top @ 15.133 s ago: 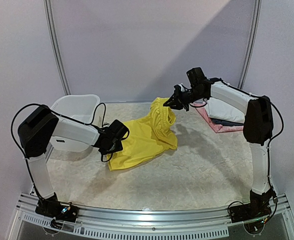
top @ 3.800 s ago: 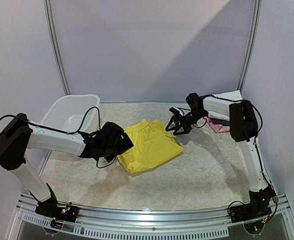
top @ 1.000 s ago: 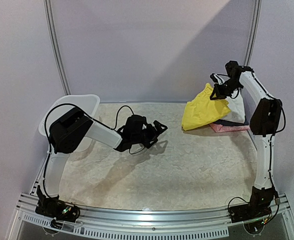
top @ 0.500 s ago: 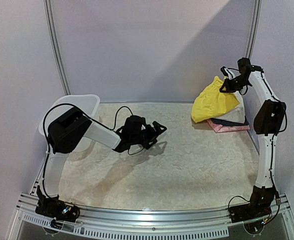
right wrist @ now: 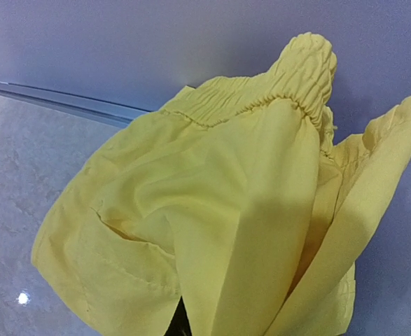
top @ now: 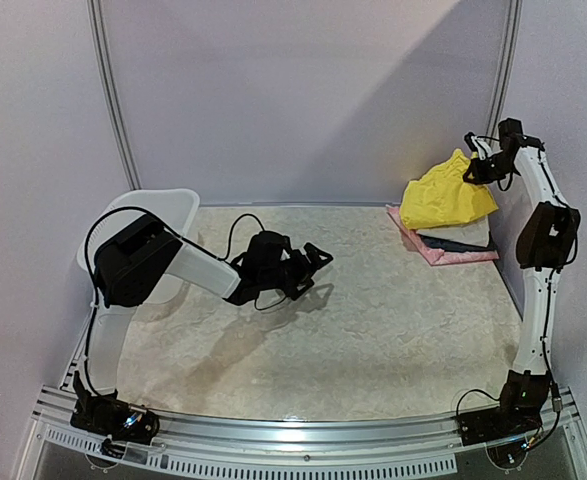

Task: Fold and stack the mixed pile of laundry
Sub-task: Place the square-folded shorts at the corner of the board, then reset both arms

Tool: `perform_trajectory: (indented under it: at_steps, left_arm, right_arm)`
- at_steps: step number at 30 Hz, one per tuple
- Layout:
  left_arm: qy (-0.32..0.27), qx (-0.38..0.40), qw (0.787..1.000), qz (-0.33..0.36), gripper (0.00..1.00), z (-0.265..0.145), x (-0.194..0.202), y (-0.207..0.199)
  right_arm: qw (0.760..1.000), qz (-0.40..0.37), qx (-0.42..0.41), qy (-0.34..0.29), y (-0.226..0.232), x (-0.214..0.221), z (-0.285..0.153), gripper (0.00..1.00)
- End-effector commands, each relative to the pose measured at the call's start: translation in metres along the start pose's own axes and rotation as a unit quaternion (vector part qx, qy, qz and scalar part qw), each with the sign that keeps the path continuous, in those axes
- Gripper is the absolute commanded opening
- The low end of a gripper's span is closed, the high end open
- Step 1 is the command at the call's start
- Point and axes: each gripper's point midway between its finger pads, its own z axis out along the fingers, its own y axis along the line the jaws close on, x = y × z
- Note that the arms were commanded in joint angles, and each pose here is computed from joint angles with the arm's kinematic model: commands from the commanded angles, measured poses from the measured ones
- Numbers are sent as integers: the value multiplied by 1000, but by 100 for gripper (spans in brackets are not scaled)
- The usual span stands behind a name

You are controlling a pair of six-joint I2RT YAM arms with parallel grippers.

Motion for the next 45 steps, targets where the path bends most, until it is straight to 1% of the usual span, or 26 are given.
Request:
perform_trajectory:
  at_steps: [1, 2, 3, 4, 8, 9, 11, 12, 15, 16, 18, 19, 22, 23, 24, 26, 27, 30, 33, 35, 40, 45]
  left_arm:
    - [24, -38, 999, -21, 100, -1, 12, 30]
    - [26, -37, 999, -23, 99, -1, 13, 30]
    - [27, -37, 999, -24, 100, -1, 14, 30]
    - [27, -37, 999, -24, 100, -1, 14, 31]
    - [30, -37, 999, -25, 100, -2, 15, 31]
    - [30, -37, 999, -25, 100, -2, 16, 31]
    - [32, -38, 998, -26, 100, -2, 17, 32]
    - [35, -39, 998, -27, 100, -1, 19, 33]
    - [40, -36, 998, -31, 100, 0, 22, 34]
    - [42, -35, 998, -32, 100, 0, 22, 34]
    - [46, -32, 998, -28, 100, 0, 24, 31]
    - [48, -31, 998, -23, 99, -1, 24, 30]
    - [54, -32, 998, 1, 99, -5, 25, 23]
    - [57, -35, 998, 14, 100, -7, 25, 21]
    - [61, -38, 997, 28, 100, -9, 26, 17]
    - [69, -58, 994, 62, 99, -14, 27, 15]
    - [75, -77, 991, 77, 100, -17, 28, 16]
    - [86, -132, 981, 112, 100, -29, 27, 21]
    - [87, -136, 978, 130, 99, -39, 25, 13]
    - [85, -132, 978, 137, 99, -45, 24, 9]
    - [82, -126, 978, 145, 100, -55, 24, 4]
    - [84, -123, 979, 142, 100, -56, 27, 8]
  right_arm:
    - [996, -46, 80, 19, -39, 12, 23, 11]
    - [993, -53, 101, 19, -48, 12, 27, 25]
    - [991, -58, 122, 20, -56, 11, 28, 34]
    - [987, -66, 143, 20, -64, 10, 30, 35]
    - [966, -86, 244, 8, -97, -5, 20, 30]
    - [962, -85, 259, -1, -101, -12, 13, 29]
    - [958, -76, 276, -14, -104, -20, 4, 29]
    - [956, -72, 282, -22, -104, -25, -4, 34]
    - [959, -61, 276, -28, -97, -28, -13, 59]
    - [962, -60, 264, -31, -90, -31, -20, 64]
    - [970, -60, 233, -27, -72, -29, -25, 67]
    - [972, -63, 222, -31, -59, -33, -37, 69]
    - [985, -87, 146, -17, -5, -21, -37, 69]
    - [988, -101, 113, -20, 21, -20, -44, 69]
    - [990, -114, 86, -9, 43, -11, -40, 69]
    - [986, -152, 59, 20, 81, 9, -36, 69]
    - [982, -184, 41, 33, 110, 16, -28, 69]
    - [971, -228, 18, 65, 147, 35, -11, 68]
    - [966, -242, 22, 91, 160, 43, 6, 68]
    - [962, -248, 29, 113, 161, 52, 25, 69]
    - [943, -280, 90, 154, 146, 63, 61, 69]
    - [931, -292, 149, 164, 131, 61, 75, 68]
